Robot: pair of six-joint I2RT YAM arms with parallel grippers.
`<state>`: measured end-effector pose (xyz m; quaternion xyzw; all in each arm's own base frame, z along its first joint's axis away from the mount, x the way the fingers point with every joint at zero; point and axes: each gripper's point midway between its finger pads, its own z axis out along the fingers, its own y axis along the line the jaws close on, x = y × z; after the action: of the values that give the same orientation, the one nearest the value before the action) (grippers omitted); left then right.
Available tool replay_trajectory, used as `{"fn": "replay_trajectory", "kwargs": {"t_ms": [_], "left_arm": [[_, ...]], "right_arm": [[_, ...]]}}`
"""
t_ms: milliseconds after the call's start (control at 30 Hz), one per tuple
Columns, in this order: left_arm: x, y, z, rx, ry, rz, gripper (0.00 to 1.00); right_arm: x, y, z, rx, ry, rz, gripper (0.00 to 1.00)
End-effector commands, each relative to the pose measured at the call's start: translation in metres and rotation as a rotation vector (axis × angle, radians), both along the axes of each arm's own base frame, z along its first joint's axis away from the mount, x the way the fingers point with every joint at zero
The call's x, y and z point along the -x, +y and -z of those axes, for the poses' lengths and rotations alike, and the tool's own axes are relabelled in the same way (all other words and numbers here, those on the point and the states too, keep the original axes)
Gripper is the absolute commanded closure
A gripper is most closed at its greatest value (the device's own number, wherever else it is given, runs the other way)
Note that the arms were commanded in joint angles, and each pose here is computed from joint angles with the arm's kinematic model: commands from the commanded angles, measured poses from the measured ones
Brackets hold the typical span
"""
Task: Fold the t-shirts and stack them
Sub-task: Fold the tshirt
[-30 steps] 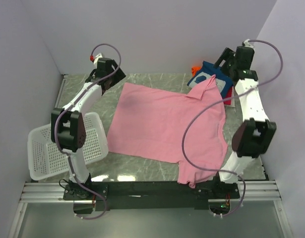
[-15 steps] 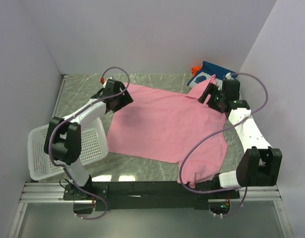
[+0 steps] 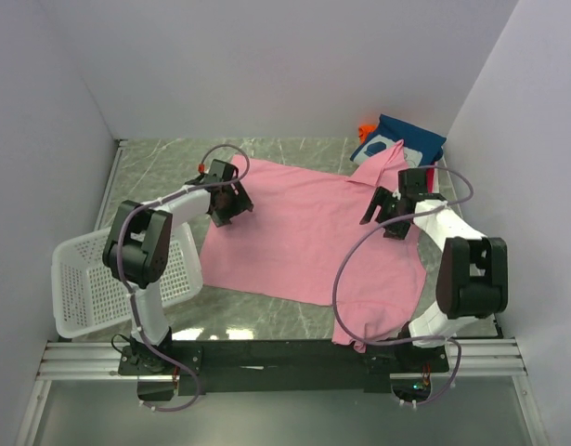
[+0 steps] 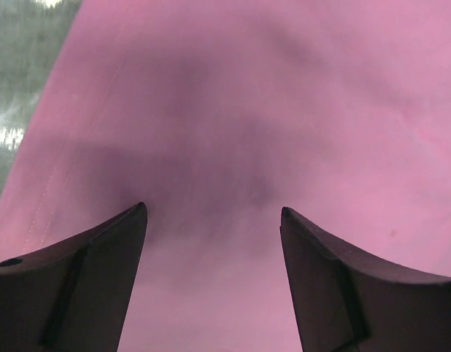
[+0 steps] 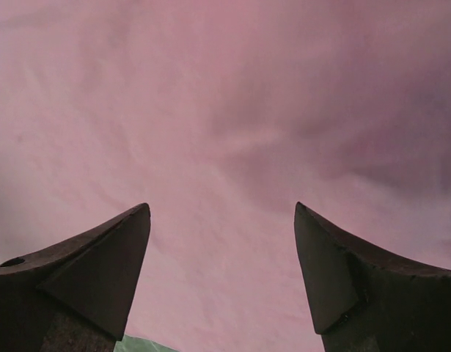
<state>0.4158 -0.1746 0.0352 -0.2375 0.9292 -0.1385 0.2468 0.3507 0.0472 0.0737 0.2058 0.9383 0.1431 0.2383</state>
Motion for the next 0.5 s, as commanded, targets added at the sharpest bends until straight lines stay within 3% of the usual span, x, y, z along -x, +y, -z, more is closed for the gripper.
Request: {"fn": "replay_trajectory", "kwargs": {"t_ms": [0, 467], "left_arm": [[-0.012, -0.005, -0.005, 0.014, -0.008, 0.008, 0.21], [-0.058, -0.004, 0.010, 0.000, -0.017, 0.039, 0.21]], "right_arm": [[-0.004, 0.000, 0.007, -0.018, 0.040, 0.025, 0.15], [-0.020, -0.012, 0.053, 0.013, 0.227, 0.097, 0.15]]}}
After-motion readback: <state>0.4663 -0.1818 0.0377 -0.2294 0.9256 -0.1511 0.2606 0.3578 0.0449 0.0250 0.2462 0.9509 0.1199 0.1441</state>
